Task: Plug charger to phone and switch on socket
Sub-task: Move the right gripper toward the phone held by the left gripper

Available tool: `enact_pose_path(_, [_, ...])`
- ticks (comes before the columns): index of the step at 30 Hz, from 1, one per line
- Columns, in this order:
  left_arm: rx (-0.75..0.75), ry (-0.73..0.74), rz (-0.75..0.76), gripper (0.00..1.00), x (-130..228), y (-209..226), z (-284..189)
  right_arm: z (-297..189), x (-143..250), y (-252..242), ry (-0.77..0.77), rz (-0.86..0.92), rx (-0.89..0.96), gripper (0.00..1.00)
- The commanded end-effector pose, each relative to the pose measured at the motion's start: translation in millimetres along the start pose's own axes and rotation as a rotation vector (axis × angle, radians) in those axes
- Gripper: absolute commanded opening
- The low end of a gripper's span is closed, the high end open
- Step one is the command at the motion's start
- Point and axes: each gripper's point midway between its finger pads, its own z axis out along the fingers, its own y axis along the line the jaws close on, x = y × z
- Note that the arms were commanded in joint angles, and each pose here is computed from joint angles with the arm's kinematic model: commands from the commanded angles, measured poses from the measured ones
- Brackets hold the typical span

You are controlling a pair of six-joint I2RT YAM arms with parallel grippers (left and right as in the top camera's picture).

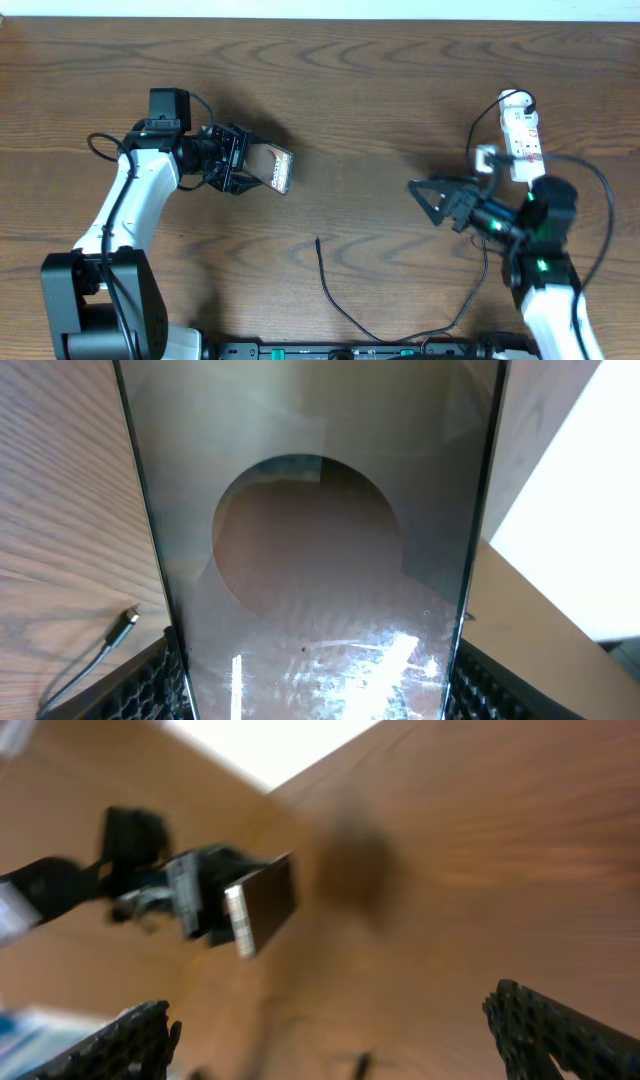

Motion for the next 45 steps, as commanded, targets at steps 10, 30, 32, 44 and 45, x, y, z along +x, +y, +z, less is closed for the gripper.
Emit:
enact_pose_path(10, [-0.112,-0.14,-0.017,0.07,-10.0,15.3,-10.8,44.6,-4.1,15.0,0.18,0.266,-0.251,0.99])
enact_pose_path(30, [-0.179,-0.139,-0.005,0.07,12.9,19.7,9.5,129.3,83.4,31.5,0.217,0.462,0.042,0.87])
enact_pose_path(32, [-0.185,-0.129,0.003,0.07,17.8,19.8,12.5,133.2,86.8,30.3,0.193,0.46,0.073,0.86])
enact_pose_path(44, [-0.232,-0.076,0.008,0.07,55.0,23.0,35.2,139.3,105.5,30.5,0.19,0.412,0.136,0.84])
enact_pose_path(45, [-0.236,-0.072,0.011,0.08,57.7,23.4,36.8,139.3,105.9,30.5,0.191,0.408,0.136,0.83])
